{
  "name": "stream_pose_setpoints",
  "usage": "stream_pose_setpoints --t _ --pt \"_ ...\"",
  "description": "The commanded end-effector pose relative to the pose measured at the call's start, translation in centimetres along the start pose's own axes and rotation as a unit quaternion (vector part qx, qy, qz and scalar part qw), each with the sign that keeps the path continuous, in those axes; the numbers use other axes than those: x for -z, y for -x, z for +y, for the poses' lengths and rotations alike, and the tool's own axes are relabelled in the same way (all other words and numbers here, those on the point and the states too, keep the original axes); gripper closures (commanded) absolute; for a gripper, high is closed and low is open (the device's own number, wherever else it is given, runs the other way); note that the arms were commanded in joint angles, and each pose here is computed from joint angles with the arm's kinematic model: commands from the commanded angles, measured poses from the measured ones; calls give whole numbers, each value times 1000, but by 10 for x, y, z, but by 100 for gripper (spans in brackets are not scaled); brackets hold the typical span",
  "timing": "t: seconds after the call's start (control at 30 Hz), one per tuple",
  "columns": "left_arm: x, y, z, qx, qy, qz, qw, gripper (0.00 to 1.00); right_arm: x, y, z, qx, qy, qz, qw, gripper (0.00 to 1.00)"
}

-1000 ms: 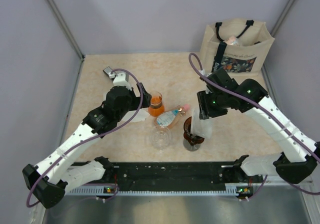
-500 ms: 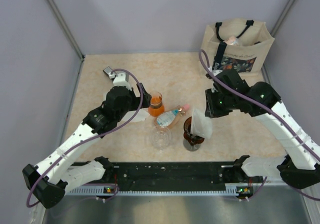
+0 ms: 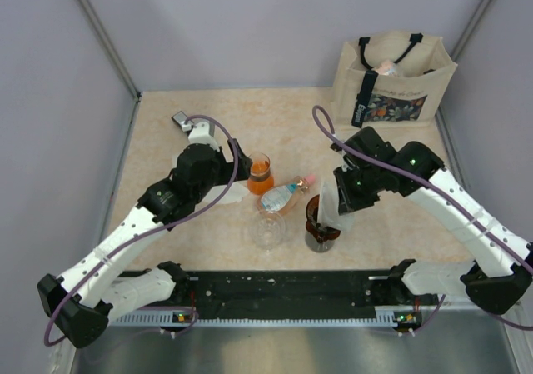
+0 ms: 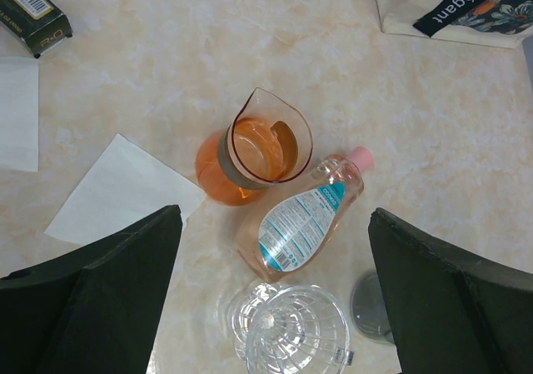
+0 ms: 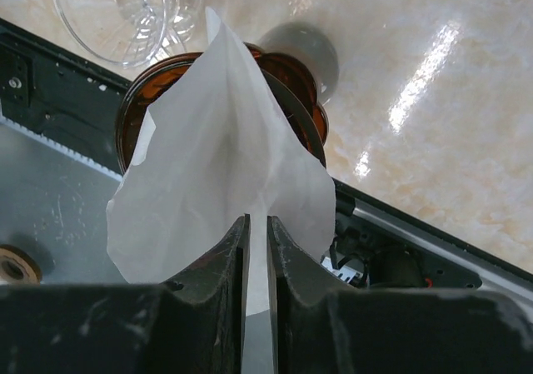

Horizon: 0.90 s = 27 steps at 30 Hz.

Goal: Place the coffee filter in the dripper

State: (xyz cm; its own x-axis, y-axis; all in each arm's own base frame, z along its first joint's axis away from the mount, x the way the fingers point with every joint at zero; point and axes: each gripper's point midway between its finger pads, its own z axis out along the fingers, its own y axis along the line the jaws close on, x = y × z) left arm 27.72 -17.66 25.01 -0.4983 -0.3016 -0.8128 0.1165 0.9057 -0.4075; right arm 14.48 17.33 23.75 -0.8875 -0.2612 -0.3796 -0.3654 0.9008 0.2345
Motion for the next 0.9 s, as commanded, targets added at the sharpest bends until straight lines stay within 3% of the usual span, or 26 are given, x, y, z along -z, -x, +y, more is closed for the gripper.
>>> stream_pose_setpoints --t 0.0,0.47,0.87 --pt "2 9 0 1 3 -14 1000 1 -3 -1 7 3 22 10 1000 86" --pt "0 5 1 -4 7 -7 1000 1 -8 13 21 15 47 -5 999 87" --pt "2 6 10 -9 24 -13 1000 1 -34 5 31 40 35 23 998 87"
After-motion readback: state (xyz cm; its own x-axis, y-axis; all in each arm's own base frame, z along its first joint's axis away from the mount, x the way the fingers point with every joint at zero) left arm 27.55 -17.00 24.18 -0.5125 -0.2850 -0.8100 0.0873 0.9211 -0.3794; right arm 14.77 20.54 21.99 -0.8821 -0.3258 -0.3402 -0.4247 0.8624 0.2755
